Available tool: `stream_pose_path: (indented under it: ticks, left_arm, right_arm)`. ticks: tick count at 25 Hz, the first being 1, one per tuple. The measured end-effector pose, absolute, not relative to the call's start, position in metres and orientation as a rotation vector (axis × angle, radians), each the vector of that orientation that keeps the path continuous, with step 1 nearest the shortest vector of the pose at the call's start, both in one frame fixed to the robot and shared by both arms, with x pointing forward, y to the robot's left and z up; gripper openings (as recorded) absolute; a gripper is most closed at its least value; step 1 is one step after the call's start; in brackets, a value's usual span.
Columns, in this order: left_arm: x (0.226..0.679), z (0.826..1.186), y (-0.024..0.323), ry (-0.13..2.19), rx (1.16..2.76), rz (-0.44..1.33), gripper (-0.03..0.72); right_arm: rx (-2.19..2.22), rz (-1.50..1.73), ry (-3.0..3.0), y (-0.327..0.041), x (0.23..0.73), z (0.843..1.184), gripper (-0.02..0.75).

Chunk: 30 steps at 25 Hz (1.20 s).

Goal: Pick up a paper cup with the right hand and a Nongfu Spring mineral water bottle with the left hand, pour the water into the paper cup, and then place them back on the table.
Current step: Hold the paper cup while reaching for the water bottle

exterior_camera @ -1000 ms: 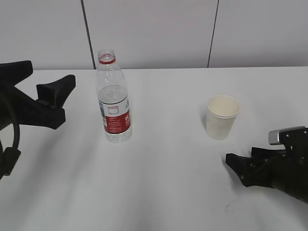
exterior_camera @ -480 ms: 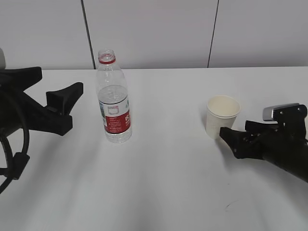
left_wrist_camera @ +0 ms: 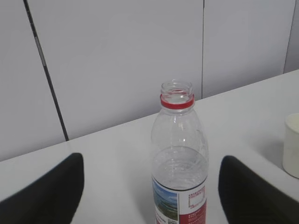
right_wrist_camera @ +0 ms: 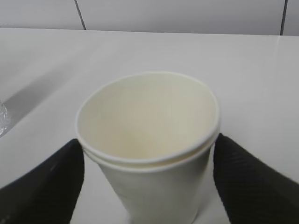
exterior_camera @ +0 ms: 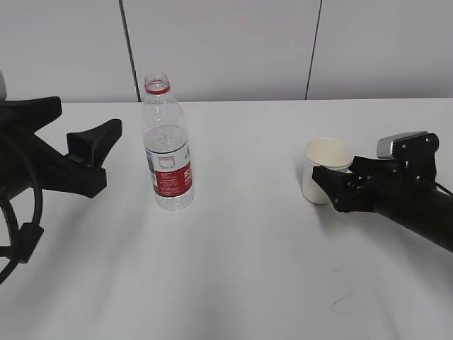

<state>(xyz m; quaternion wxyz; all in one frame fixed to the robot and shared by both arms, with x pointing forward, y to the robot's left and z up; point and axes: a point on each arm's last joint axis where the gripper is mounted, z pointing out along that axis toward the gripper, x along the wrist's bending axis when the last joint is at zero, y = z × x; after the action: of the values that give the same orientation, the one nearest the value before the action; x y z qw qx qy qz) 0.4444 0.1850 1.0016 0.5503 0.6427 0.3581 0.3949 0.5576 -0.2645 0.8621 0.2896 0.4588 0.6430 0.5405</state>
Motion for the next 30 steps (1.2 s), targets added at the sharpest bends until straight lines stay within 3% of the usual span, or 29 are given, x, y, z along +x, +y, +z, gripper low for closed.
stream_pose_path:
  ticks: [30]
  left_arm:
    - [0.444, 1.002, 0.185, 0.845, 1.515, 0.937, 0.530]
  right_arm:
    - [1.197, 1.527, 1.759, -0.259, 0.591, 0.840, 0.641]
